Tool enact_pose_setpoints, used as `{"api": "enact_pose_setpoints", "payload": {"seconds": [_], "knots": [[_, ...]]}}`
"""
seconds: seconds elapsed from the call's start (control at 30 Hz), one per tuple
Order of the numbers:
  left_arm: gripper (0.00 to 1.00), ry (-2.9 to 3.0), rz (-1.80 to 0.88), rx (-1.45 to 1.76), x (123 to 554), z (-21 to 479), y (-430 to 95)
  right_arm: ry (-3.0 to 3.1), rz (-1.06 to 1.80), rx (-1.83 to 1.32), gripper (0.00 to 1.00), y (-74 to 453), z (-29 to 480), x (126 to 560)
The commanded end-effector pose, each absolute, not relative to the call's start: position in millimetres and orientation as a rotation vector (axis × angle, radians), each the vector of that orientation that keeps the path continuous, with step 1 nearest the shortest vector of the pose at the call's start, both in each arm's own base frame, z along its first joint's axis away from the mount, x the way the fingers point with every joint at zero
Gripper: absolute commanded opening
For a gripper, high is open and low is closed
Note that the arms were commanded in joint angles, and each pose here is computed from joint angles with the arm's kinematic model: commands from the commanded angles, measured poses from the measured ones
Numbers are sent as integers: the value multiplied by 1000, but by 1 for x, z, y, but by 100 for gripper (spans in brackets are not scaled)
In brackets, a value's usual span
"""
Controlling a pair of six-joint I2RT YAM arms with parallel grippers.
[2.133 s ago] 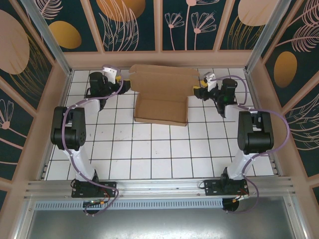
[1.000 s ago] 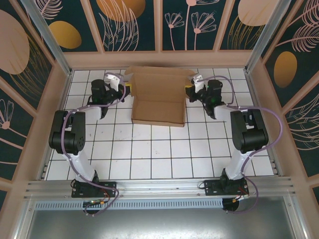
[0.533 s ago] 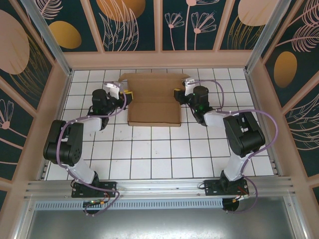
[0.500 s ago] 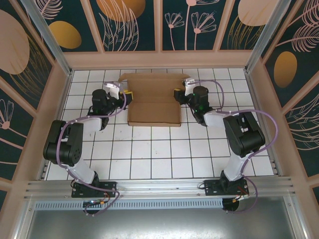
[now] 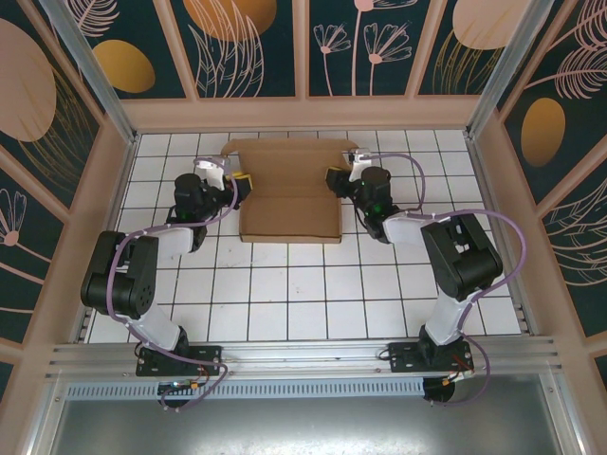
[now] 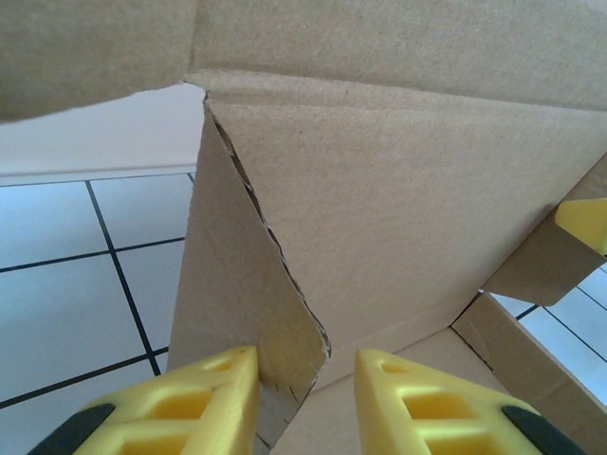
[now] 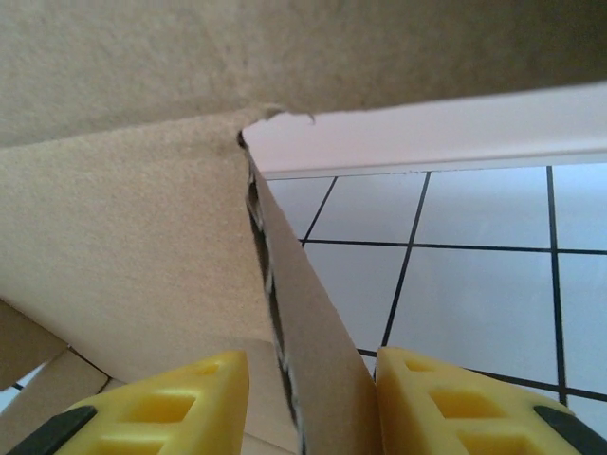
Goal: Fold the paper box
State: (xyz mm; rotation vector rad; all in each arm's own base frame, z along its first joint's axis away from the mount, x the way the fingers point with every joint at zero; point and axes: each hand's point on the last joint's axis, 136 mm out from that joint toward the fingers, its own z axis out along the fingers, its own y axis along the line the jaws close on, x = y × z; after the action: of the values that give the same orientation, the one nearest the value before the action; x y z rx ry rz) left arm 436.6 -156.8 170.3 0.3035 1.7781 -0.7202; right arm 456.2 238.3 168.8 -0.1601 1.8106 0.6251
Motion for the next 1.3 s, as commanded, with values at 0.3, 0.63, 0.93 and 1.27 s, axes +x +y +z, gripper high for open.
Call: {"api": "enact_pose_setpoints", "payload": {"seconds": [0.3,0.63,0.93,1.27], "knots": [[29,1738,-790,357,423,181,-173,1806,917,-125,40,312,194,439],[29,1737,-823,325,418,182,-176,1785,983,-176,37,316,199,425],[29,1746,-846,315,405,182,-183,1803,1018,-57,37,313,202,425],[29,1769,-869,366,393,188,-187,1795,1030,230,36,304,208,428]]}}
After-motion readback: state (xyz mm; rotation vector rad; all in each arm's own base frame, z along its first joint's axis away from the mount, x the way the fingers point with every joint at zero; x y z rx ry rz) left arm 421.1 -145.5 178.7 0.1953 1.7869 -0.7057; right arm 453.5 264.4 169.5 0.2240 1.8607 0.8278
